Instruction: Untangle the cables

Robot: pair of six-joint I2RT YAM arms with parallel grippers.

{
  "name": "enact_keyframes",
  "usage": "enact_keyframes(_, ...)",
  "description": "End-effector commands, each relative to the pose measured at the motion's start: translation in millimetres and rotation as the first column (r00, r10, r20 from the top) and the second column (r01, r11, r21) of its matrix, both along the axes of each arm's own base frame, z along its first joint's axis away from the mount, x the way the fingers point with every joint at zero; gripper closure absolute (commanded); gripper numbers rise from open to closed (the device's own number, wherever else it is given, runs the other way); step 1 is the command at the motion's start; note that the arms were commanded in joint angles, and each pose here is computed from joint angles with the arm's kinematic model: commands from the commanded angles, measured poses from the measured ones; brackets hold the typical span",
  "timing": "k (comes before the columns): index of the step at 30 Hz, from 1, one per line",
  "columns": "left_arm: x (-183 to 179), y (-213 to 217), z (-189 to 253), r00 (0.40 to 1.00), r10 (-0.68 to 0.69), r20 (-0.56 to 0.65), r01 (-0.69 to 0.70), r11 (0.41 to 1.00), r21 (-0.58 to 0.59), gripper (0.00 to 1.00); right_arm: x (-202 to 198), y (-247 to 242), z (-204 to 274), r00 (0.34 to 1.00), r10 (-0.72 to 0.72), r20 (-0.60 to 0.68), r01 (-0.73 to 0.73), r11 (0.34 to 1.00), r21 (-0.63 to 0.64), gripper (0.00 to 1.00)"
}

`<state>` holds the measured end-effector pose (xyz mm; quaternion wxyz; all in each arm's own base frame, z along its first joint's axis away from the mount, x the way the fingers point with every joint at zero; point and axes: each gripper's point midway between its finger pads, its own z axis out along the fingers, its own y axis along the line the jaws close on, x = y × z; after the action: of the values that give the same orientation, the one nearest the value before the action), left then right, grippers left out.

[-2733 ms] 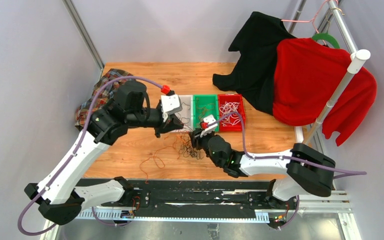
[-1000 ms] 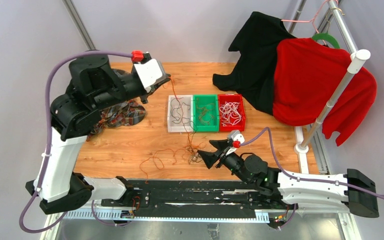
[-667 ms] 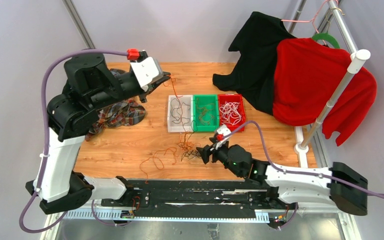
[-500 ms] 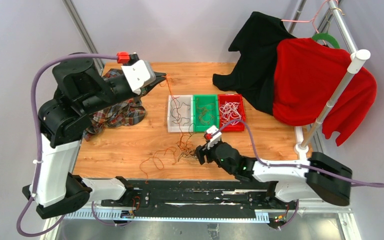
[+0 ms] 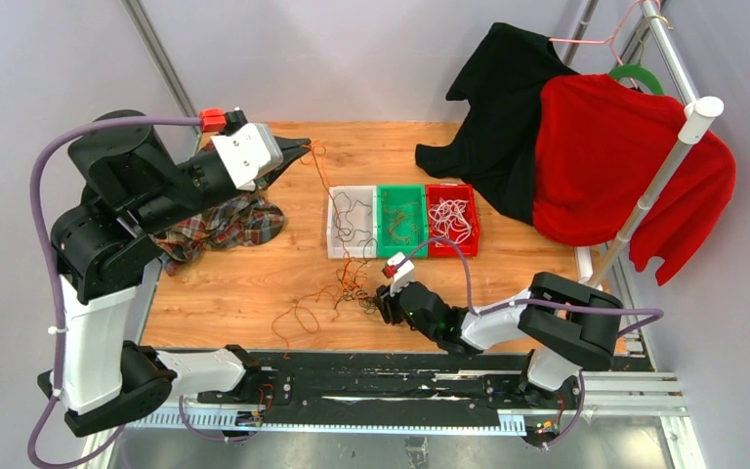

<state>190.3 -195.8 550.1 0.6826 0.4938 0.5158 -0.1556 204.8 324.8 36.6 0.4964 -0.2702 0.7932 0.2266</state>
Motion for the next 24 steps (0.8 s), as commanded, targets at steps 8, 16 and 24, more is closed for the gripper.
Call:
enact_keyframes(8,-4.0,24.2,40.8,0.98,0.078,0.182,-0.075,0.997,-0.023,0.99,-5.8,-19.5,3.8,0.998,-0.056,-0.027,0.059,0.992,0.112,0.99)
enact_keyframes(16,-4.2,61.4,94.0,0.896,0.233,0.379,-0.224,0.972,-0.069,0.99,-3.2,-89.3,-7.2,0.953,-0.299,-0.047,0.299,0.954,0.0,0.99)
enact_keyframes(24,0.6,89.5,138.0,0.776,0.389,0.497,-0.347,0.92,-0.179,1.0,3.1,-139.0,12.3,0.874,-0.485,0.008,0.485,0.872,-0.074,0.99)
